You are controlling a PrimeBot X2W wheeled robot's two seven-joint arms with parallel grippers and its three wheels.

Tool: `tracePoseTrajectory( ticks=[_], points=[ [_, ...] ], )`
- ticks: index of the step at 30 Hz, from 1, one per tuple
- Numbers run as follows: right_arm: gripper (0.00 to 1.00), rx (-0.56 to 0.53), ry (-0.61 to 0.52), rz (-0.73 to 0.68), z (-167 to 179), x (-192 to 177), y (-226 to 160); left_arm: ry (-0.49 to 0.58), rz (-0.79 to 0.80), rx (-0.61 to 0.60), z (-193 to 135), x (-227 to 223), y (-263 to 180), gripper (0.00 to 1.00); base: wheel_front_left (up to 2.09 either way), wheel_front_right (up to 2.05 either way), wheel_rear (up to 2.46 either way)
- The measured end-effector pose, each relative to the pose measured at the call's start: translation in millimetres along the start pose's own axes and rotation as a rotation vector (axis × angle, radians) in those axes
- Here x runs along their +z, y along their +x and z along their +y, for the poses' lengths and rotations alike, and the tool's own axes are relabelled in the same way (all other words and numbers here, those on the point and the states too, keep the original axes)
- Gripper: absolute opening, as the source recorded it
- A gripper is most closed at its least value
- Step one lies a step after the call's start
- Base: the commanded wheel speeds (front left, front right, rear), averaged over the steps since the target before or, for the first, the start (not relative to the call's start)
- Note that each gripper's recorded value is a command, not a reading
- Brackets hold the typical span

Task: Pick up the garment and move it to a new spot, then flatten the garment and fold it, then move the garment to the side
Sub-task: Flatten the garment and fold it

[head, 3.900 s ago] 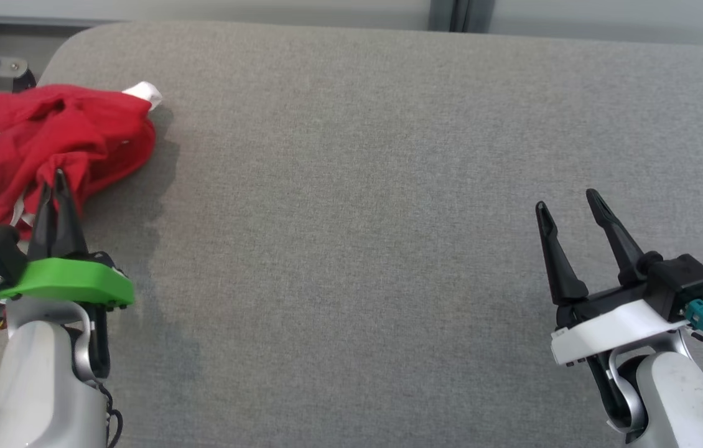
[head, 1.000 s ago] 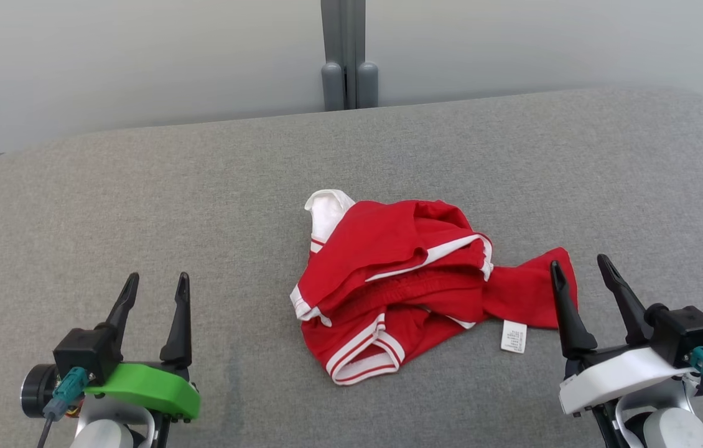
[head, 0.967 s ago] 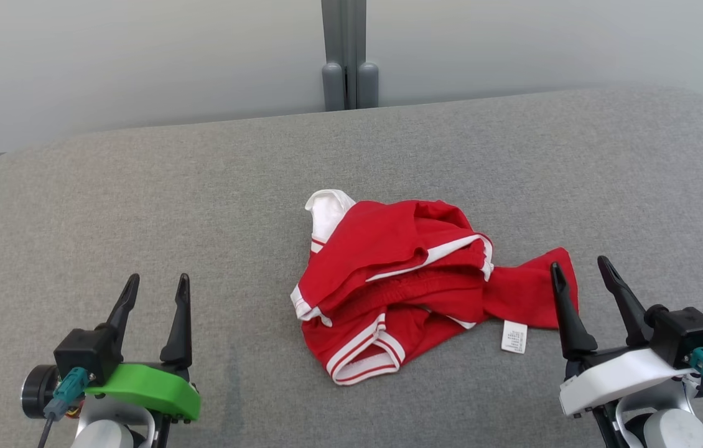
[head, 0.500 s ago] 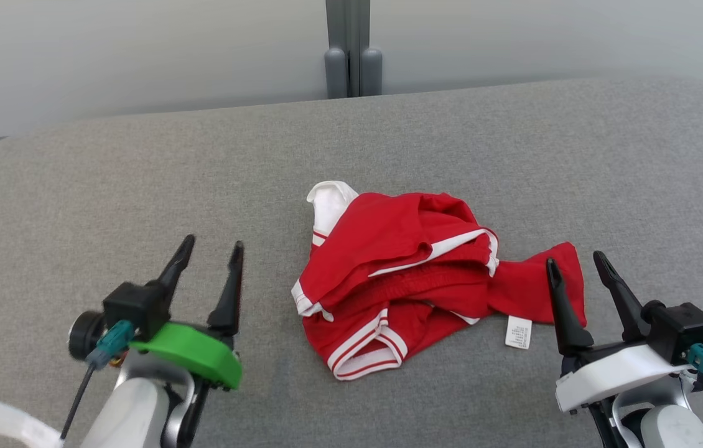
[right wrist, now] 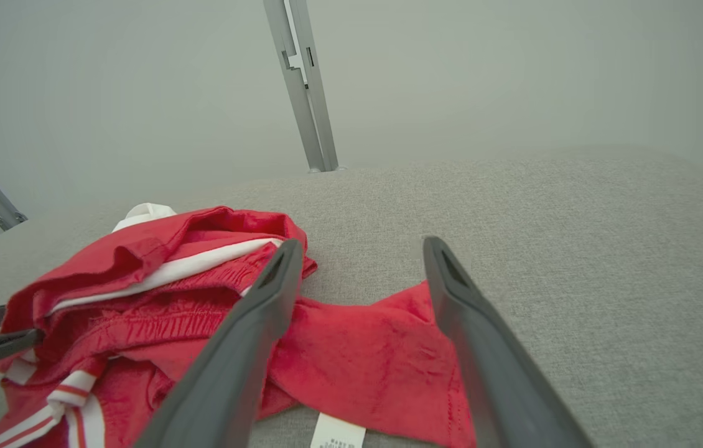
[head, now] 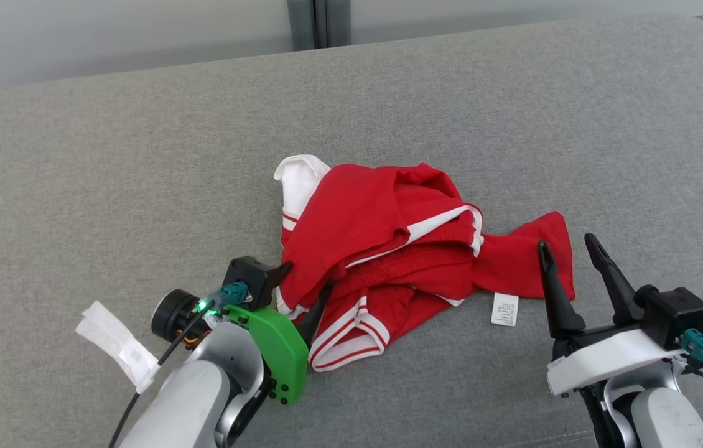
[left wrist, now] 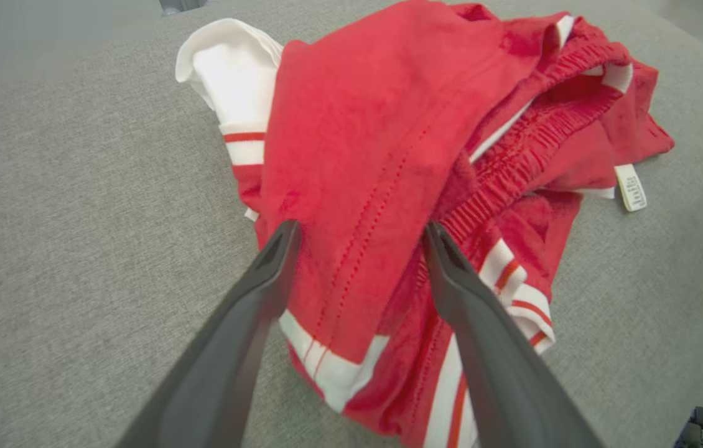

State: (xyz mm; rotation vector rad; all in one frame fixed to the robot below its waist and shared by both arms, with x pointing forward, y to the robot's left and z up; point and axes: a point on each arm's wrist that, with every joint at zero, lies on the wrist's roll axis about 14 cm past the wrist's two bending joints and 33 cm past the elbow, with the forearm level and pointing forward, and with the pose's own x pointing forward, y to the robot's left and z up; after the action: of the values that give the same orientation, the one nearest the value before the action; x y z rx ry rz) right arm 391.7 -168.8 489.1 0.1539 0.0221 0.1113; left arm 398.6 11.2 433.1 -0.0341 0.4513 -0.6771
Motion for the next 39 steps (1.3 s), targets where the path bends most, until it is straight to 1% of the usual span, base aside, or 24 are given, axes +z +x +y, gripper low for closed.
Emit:
tracePoseTrajectory(
  ticks=[1, 2, 3, 7, 10, 13, 17, 20, 22, 27, 29, 30, 34, 35, 36, 39],
  points=[
    [1.0, -0.006, 0.0, 0.002, -2, -1, 0, 0.001, 0.007, 0.003, 1, -1, 2, 0.78, 0.0, 0.0, 0.0],
    [1.0, -0.011, 0.0, 0.004, -4, -2, 0, 0.004, 0.009, 0.001, 1, -1, 4, 0.27, 0.0, 0.0, 0.0],
    [1.0, -0.014, 0.0, 0.005, -5, -3, 0, 0.004, 0.006, 0.0, 1, -1, 5, 0.0, 0.0, 0.0, 0.0],
    [1.0, -0.009, 0.003, -0.001, -3, -3, 4, 0.018, -0.075, 0.008, 6, 20, 5, 0.0, 0.0, 0.0, 0.0],
    [1.0, 0.008, 0.006, -0.004, 3, -3, 7, 0.025, -0.188, 0.034, 12, 47, -2, 0.0, 0.0, 0.0, 0.0],
    [1.0, 0.032, 0.008, -0.006, 10, -2, 10, 0.034, -0.304, 0.085, 22, 75, -17, 0.0, 0.0, 0.0, 0.0],
    [1.0, 0.083, 0.013, -0.014, 26, 0, 18, 0.054, -0.466, 0.245, 60, 114, -56, 0.0, 0.0, 0.0, 0.0],
    [1.0, 0.123, 0.017, -0.015, 39, 1, 24, 0.112, -0.58, 0.39, 94, 146, -98, 0.0, 0.0, 0.0, 0.0],
    [1.0, 0.162, 0.017, -0.012, 51, 1, 29, 0.175, -0.648, 0.497, 121, 172, -136, 0.0, 0.0, 0.0, 0.0],
    [1.0, 0.247, 0.009, 0.001, 78, 0, 41, 0.286, -0.728, 0.694, 166, 212, -210, 0.0, 0.0, 0.0, 0.0],
    [1.0, 0.275, 0.006, 0.001, 86, 0, 48, 0.314, -0.757, 0.761, 183, 229, -236, 0.0, 0.0, 0.0, 0.0],
    [1.0, 0.285, 0.007, 0.0, 89, 0, 51, 0.313, -0.759, 0.773, 190, 232, -241, 0.0, 0.0, 0.0, 0.0],
    [1.0, 0.317, 0.006, 0.016, 97, -7, 62, 0.27, -0.689, 0.853, 236, 224, -256, 0.0, 0.0, 0.0, 0.0],
    [1.0, 0.321, 0.005, 0.022, 97, -9, 65, 0.246, -0.68, 0.879, 249, 220, -261, 0.0, 0.0, 0.0, 0.0],
    [1.0, 0.323, 0.005, 0.026, 97, -12, 67, 0.21, -0.668, 0.887, 258, 214, -260, 0.0, 0.0, 0.0, 0.0],
    [1.0, 0.323, 0.007, 0.043, 94, -20, 76, 0.057, -0.554, 0.922, 295, 164, -245, 0.0, 0.0, 0.0, 0.0]
  ],
)
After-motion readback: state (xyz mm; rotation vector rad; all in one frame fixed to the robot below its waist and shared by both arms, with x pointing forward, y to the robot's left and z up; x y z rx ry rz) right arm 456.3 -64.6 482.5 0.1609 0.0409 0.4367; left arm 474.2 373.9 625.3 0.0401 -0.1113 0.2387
